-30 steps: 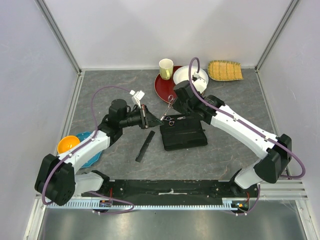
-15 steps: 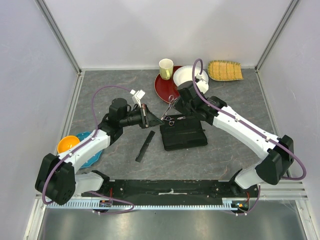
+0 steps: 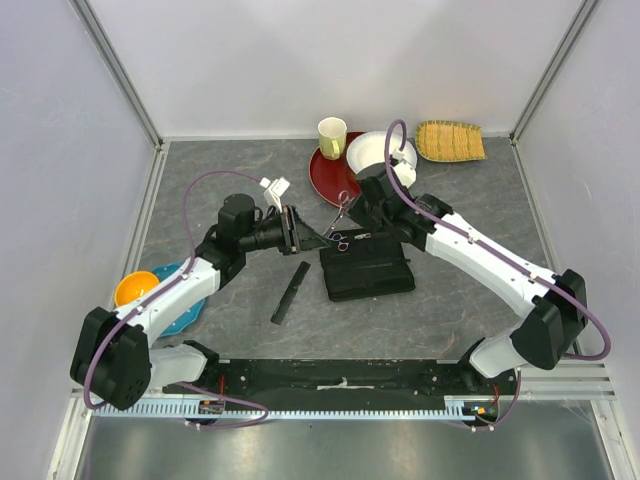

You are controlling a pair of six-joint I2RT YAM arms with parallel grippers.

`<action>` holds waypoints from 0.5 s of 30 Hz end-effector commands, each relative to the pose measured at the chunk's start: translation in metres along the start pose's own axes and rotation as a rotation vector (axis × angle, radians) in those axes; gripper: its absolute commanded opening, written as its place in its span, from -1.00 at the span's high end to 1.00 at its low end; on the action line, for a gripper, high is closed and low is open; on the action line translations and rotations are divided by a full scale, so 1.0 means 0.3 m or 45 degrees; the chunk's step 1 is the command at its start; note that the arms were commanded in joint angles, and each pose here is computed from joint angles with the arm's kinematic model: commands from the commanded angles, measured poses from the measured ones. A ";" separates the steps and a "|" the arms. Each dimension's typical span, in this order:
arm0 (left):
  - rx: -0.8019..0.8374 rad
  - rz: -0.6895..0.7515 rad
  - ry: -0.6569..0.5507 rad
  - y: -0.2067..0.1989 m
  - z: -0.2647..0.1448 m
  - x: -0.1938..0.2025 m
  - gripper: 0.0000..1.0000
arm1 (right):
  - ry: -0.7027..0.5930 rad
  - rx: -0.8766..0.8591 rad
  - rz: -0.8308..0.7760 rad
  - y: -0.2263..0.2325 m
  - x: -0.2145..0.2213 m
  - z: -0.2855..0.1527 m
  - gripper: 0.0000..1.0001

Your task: Sort the hair-cutting tools

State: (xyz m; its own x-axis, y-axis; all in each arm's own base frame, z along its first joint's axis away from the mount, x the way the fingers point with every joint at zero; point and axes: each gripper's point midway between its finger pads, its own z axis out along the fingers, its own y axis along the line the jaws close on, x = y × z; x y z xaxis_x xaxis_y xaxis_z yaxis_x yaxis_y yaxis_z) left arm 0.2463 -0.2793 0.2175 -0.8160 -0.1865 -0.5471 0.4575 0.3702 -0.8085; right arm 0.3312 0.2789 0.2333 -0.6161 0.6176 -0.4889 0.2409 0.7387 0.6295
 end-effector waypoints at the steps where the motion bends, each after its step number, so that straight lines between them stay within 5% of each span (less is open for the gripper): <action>1: -0.020 0.060 -0.069 -0.051 -0.003 -0.085 0.01 | -0.050 0.015 0.027 -0.039 -0.041 -0.003 1.00; 7: -0.273 0.080 -0.170 0.055 -0.025 -0.133 -0.21 | -0.113 0.188 0.096 -0.250 -0.094 0.017 1.00; 15: -0.492 -0.134 -0.044 0.249 0.025 -0.039 -0.18 | -0.279 0.444 0.211 -0.540 -0.184 0.031 1.00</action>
State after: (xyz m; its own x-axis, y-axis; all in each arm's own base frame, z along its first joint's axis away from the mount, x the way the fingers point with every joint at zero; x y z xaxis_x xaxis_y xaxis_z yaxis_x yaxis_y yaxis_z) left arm 0.2806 -0.2595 0.1871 -0.8113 -0.2632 -0.5221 0.2893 0.5953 -0.7496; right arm 0.3299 0.1598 0.1559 -0.4912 0.7078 -0.5077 0.5116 0.7062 0.4894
